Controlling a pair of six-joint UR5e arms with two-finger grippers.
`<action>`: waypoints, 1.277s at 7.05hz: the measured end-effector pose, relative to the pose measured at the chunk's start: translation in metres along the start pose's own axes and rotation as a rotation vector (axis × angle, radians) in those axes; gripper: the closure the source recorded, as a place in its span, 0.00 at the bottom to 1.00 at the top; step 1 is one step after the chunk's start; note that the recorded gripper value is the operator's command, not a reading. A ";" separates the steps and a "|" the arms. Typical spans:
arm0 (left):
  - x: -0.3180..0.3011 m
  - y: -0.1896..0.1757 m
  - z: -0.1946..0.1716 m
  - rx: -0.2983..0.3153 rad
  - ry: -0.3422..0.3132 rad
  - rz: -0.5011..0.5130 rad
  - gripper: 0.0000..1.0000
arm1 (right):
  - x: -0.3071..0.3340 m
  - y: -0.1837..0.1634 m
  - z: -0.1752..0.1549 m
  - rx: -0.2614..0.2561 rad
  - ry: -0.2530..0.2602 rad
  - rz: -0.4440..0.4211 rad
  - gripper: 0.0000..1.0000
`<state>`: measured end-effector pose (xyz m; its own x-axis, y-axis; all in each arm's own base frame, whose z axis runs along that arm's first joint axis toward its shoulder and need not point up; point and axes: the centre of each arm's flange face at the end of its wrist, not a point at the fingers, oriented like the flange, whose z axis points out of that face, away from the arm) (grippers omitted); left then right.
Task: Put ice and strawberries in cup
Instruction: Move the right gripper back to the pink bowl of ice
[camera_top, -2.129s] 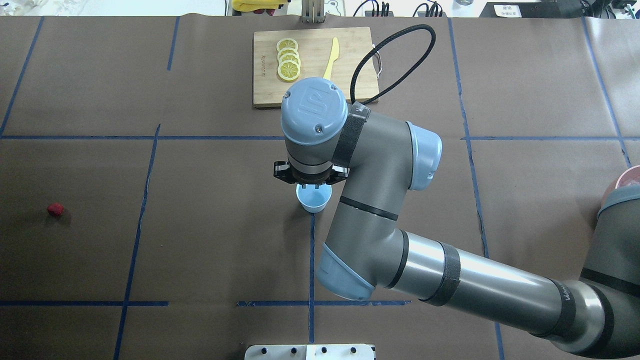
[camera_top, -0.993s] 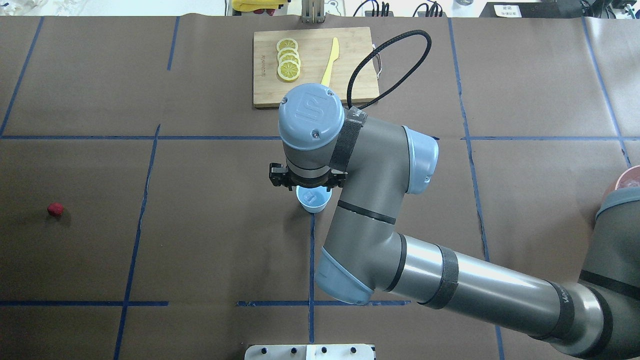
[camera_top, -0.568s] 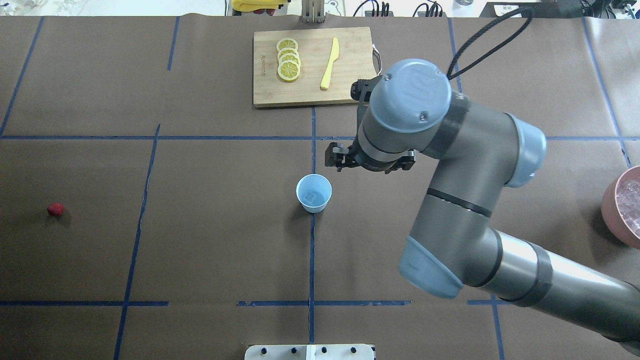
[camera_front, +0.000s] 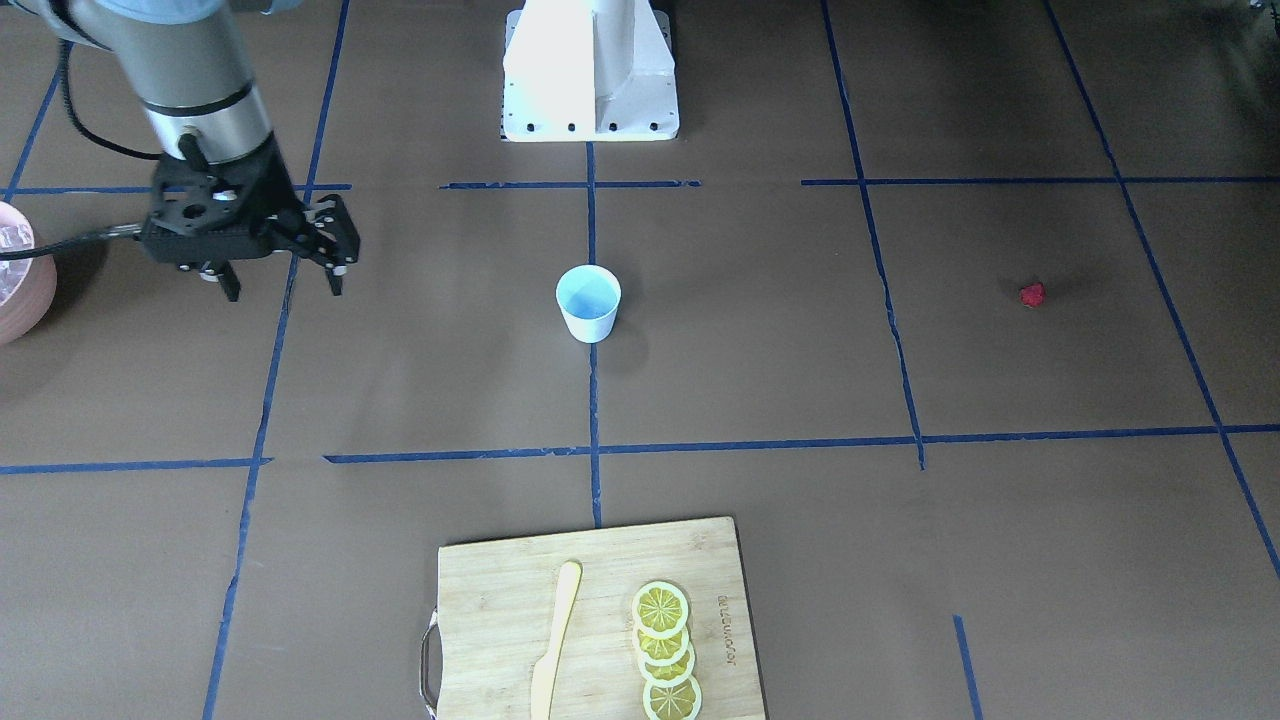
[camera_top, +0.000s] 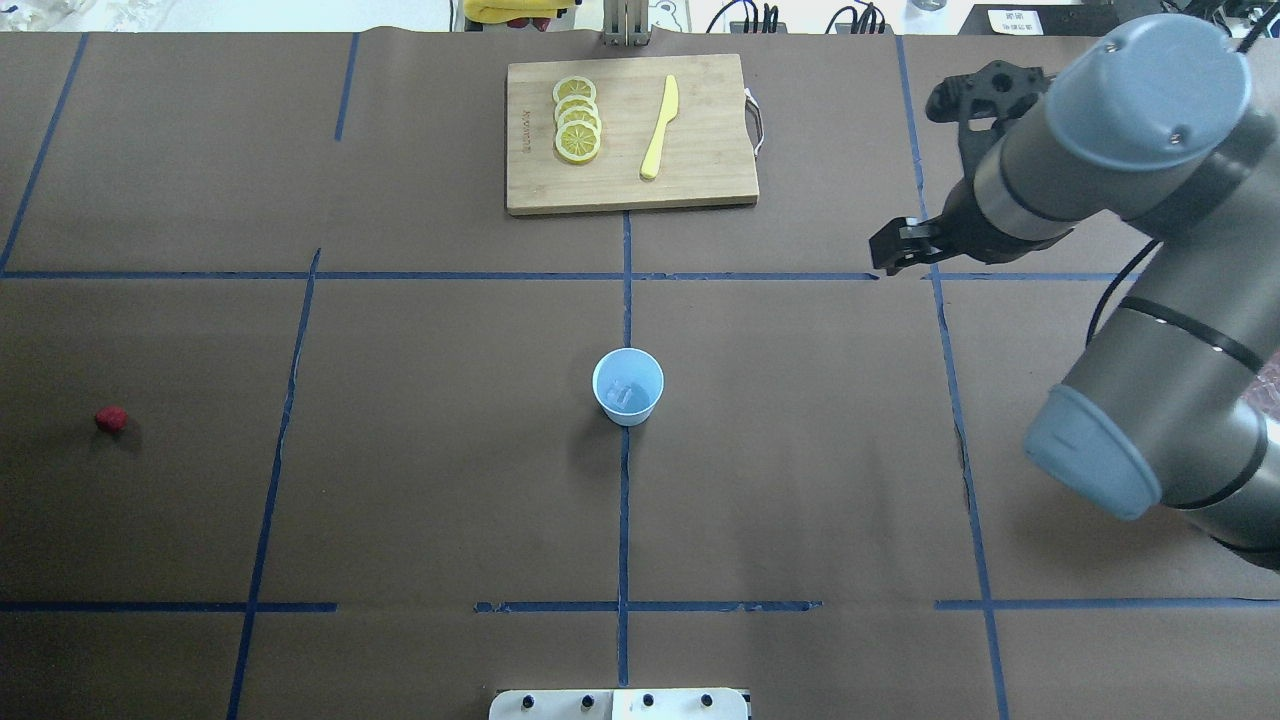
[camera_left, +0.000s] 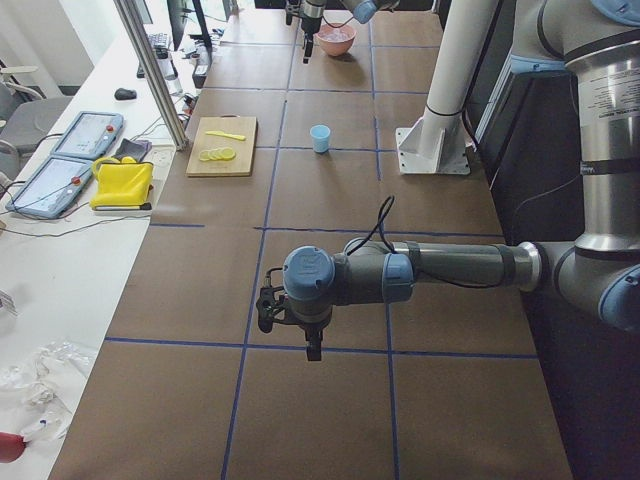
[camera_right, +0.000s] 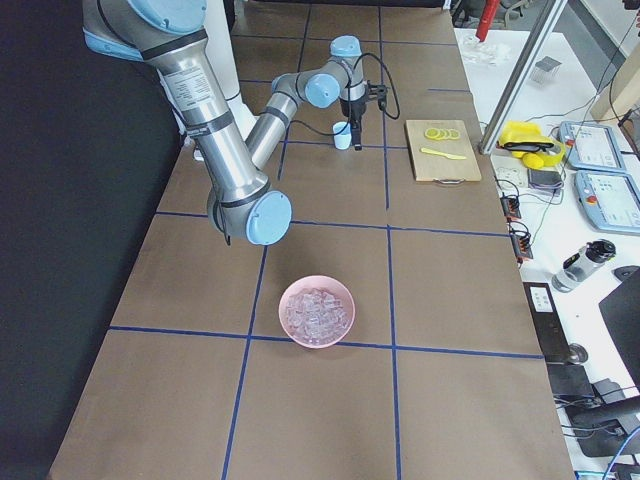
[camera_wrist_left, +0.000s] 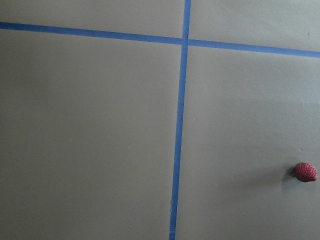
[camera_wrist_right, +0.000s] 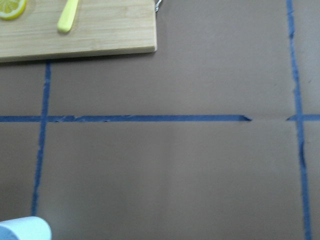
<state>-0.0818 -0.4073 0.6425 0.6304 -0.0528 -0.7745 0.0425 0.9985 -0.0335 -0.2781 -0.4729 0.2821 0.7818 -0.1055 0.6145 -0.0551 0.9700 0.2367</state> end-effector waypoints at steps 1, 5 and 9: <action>0.000 0.000 0.000 0.001 0.000 0.000 0.00 | 0.055 0.002 -0.001 -0.025 0.023 -0.047 0.01; 0.001 0.001 -0.001 0.002 0.000 0.002 0.00 | 0.242 0.060 0.028 -0.053 -0.033 -0.129 0.01; 0.003 0.002 -0.003 0.006 0.000 0.006 0.00 | 0.335 0.121 0.078 -0.113 -0.066 -0.182 0.04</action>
<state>-0.0819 -0.4055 0.6379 0.6303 -0.0467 -0.7749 0.0432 0.9988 -0.0250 -0.0714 -0.4082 0.5746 0.7303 -0.2916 0.6178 0.1560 0.9516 0.2649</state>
